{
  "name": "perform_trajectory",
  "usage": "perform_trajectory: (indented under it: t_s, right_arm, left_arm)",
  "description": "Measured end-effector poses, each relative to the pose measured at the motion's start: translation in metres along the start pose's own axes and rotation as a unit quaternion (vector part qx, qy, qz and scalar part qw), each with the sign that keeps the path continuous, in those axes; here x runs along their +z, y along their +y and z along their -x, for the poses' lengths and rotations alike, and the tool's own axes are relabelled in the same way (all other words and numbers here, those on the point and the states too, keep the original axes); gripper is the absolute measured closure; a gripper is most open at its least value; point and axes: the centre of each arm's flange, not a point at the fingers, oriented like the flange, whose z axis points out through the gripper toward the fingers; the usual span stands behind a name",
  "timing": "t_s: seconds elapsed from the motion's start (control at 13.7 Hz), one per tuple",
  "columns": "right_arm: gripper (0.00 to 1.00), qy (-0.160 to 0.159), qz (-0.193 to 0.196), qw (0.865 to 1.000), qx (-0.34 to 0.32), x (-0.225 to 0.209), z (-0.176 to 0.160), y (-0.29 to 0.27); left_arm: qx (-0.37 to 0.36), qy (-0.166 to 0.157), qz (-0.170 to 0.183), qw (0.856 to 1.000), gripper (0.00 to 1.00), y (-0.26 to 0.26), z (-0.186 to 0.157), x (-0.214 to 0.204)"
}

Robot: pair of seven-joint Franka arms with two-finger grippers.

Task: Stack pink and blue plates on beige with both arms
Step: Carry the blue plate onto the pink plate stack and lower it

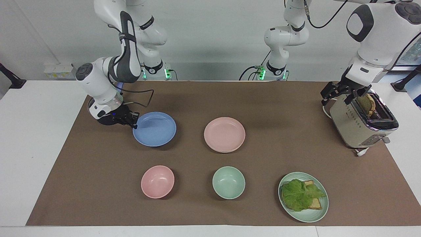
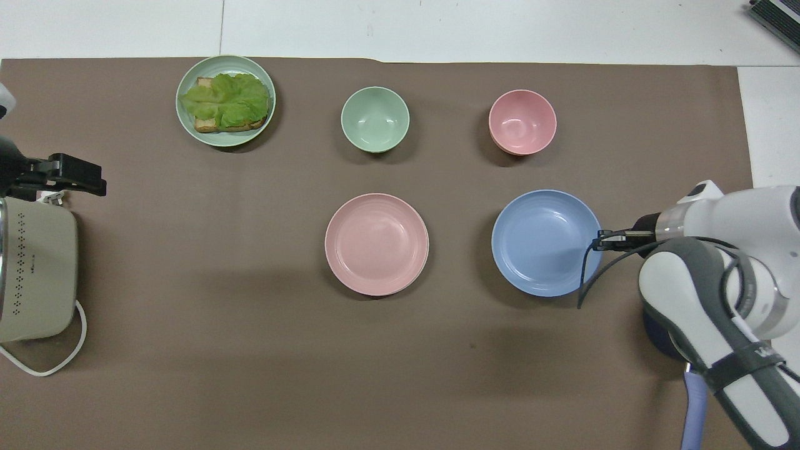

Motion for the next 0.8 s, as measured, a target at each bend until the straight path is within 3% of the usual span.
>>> perform_trajectory:
  t_s: [0.44,0.8]
  right_arm:
    - [0.95,0.018,-0.012,0.997,0.078,0.014,0.017,-0.154]
    - [0.95,0.006,-0.022,0.991,0.129,0.043,0.015,-0.22]
  left_arm:
    - [0.0,0.0,0.0,1.0,0.0,0.0,0.0,0.0]
    - [0.0,0.0,0.0,1.0,0.0,0.0,0.0,0.0]
